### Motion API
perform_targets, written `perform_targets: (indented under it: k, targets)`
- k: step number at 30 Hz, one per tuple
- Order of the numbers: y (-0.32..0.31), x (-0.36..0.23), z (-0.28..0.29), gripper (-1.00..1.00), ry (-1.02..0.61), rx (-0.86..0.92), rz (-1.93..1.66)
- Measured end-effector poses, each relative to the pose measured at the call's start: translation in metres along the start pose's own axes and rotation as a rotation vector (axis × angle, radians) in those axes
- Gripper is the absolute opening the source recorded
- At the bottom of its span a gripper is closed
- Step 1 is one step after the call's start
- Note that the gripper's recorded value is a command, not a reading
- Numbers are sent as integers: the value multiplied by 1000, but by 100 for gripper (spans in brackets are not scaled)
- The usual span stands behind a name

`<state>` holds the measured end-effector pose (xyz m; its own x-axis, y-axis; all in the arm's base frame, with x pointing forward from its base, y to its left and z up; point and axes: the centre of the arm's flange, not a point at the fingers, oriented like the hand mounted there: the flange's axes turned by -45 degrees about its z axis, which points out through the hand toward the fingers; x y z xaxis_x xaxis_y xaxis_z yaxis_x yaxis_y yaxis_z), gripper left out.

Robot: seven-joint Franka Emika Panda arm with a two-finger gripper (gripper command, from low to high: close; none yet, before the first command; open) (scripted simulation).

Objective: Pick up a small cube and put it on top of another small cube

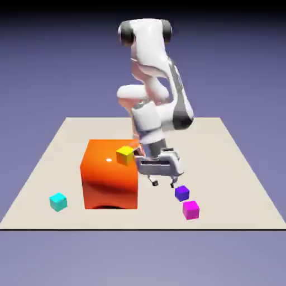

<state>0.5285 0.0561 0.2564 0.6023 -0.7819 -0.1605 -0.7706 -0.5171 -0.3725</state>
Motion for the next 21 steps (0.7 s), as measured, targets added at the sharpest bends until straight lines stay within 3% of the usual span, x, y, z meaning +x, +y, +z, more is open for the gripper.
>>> perform_targets:
  k: [9, 11, 15, 16, 21]
  targets:
    - [45, -25, 100, 0, -505, -159, 502]
    - [48, -26, 100, 0, -520, -168, 506]
    - [55, -46, 154, 0, -520, -167, 506]
    - [57, -49, 161, -100, -520, -168, 506]
    - [50, -33, 120, -100, -521, -165, 506]
